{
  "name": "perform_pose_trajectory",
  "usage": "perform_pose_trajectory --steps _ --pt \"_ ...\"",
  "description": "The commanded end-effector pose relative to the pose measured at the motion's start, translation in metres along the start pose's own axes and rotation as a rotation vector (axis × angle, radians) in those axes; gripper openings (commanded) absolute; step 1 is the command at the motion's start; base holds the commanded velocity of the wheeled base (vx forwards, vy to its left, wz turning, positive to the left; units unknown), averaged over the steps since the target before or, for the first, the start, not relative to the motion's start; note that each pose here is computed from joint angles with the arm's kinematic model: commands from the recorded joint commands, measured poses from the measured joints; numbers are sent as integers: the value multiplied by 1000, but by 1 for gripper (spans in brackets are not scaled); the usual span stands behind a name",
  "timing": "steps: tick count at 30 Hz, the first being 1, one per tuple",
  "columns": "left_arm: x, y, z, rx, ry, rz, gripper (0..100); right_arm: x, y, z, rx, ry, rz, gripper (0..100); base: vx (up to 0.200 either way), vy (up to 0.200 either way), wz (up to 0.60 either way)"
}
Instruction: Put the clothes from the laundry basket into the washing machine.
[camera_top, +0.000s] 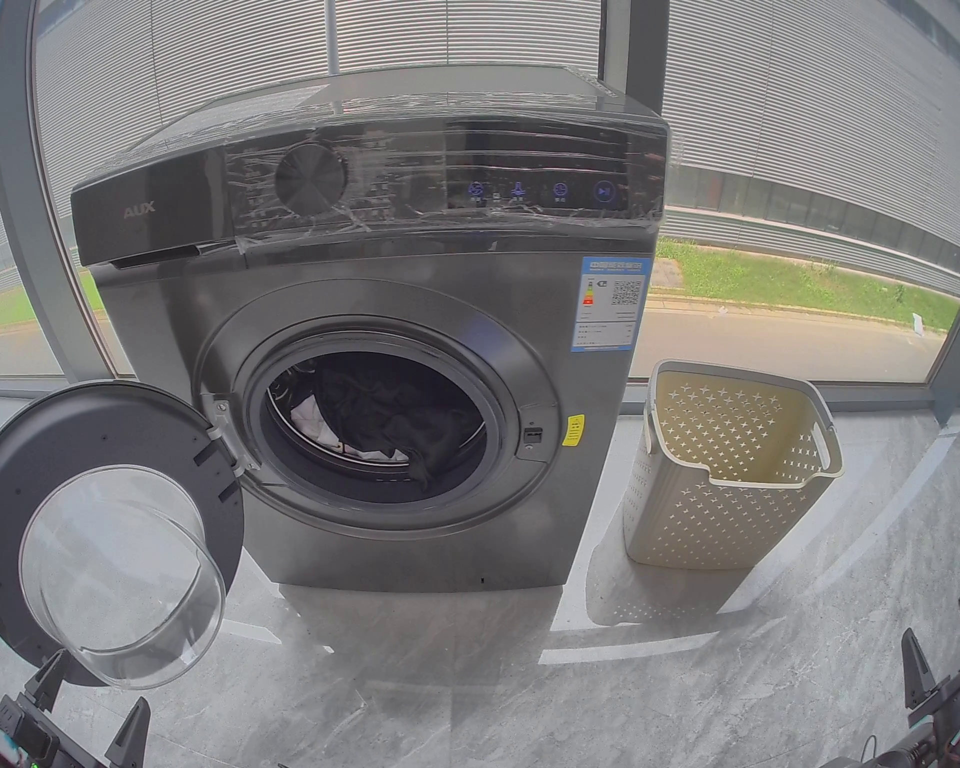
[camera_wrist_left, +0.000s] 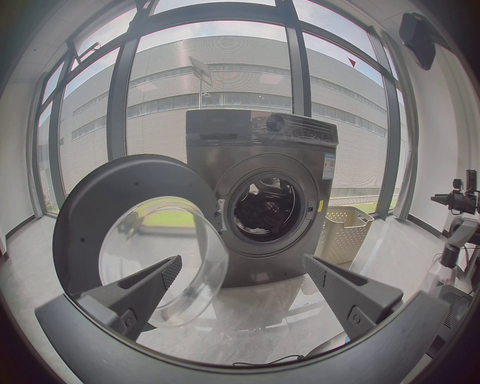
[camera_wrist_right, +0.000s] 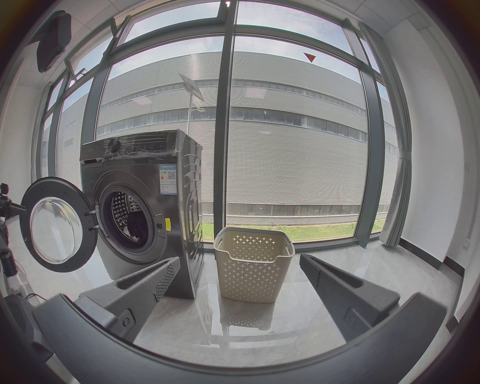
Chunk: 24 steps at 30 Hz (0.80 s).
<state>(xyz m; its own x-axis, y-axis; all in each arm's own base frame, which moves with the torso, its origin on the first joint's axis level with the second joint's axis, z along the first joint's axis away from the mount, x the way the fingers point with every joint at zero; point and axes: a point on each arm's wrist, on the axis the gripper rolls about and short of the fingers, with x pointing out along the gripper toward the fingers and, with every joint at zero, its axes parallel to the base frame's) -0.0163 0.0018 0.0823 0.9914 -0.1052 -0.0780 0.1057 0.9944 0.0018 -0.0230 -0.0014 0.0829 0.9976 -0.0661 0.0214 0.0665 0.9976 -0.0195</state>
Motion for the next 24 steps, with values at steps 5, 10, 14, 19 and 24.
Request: perform_pose_trajectory --steps 5,10,14,19,24 --pt "1 0 -5 0 19 0 100 -1 0 0 0 -17 0 100 0 0 0" --pt "1 0 -4 0 17 0 100 -1 0 0 2 -17 0 100 0 0 0" --pt "1 0 -4 1 17 0 100 -1 0 0 2 -17 0 100 -200 0 0" --pt "1 0 -5 0 19 -2 100 -1 0 0 2 -18 0 100 -200 0 0" --pt "1 0 -5 0 19 0 100 -1 0 0 2 -17 0 100 -120 0 0"
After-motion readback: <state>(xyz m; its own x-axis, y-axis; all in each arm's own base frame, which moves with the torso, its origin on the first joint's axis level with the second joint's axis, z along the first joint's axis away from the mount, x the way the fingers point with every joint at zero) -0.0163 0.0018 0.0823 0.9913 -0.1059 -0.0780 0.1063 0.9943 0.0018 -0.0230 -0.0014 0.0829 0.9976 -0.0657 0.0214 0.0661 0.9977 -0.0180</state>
